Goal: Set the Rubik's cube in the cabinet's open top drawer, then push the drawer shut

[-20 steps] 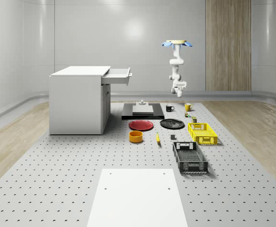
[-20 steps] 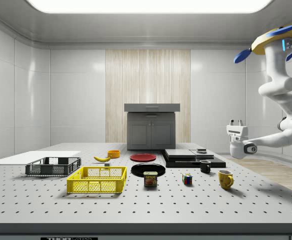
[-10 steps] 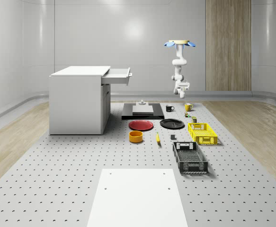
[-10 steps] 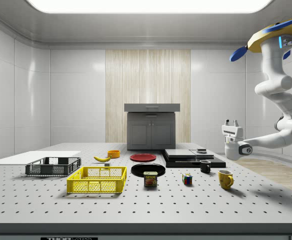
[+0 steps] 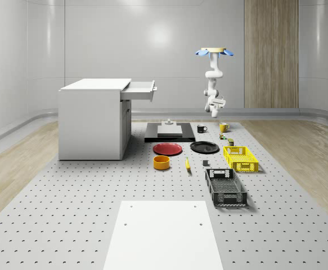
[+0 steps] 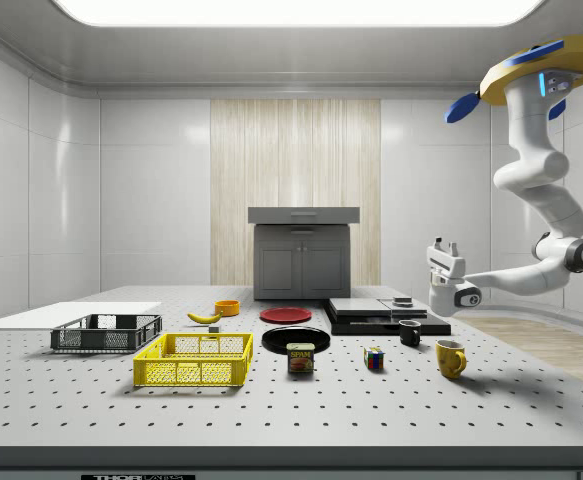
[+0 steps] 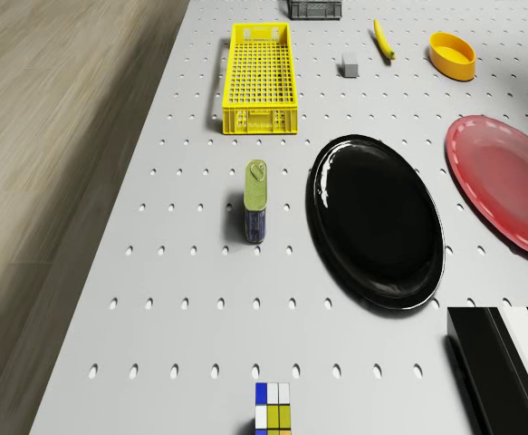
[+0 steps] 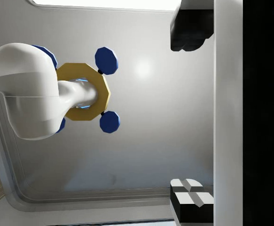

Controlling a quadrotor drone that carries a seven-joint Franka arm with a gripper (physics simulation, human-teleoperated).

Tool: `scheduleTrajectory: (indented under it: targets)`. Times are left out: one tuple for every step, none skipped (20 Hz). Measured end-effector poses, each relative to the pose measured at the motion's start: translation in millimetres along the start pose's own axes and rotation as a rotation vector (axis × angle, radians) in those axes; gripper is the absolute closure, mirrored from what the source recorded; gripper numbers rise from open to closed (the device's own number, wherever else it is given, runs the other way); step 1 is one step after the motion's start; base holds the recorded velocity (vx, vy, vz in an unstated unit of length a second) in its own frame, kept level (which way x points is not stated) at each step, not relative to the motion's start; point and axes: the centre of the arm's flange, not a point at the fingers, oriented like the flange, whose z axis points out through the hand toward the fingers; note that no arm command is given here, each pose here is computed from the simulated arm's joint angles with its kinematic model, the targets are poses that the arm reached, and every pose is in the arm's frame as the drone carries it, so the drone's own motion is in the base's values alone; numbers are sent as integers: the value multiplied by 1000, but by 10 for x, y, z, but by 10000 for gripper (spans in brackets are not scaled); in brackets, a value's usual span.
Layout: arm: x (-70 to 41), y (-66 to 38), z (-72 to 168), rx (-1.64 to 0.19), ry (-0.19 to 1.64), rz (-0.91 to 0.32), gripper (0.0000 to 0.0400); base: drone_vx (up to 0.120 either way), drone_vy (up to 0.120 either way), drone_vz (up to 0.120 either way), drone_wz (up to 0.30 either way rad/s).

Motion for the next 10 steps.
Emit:
scheduleTrajectory:
  targets:
    - [-33, -32, 1, -32, 33, -1, 0, 120, 0, 0, 0]
    - [-72, -70, 6, -70, 72, -2, 0, 120, 0, -40, 0]
    - [-117, -114, 14, -115, 118, -3, 0, 120, 0, -120, 0]
    - [-169, -164, 30, -168, 171, -5, 0, 120, 0, -40, 0]
    - [-229, -222, 55, -229, 233, -7, 0, 120, 0, 0, 0]
    - [-295, -287, 92, -299, 304, -9, 0, 120, 0, -120, 0]
    - [-367, -357, 147, -380, 385, -11, 0, 120, 0, -120, 0]
    - [-443, -430, 221, -471, 476, -14, 0, 120, 0, -120, 0]
    - [-518, -502, 319, -573, 578, -16, 0, 120, 0, -120, 0]
    - [-589, -568, 441, -684, 688, -20, 0, 120, 0, -120, 0]
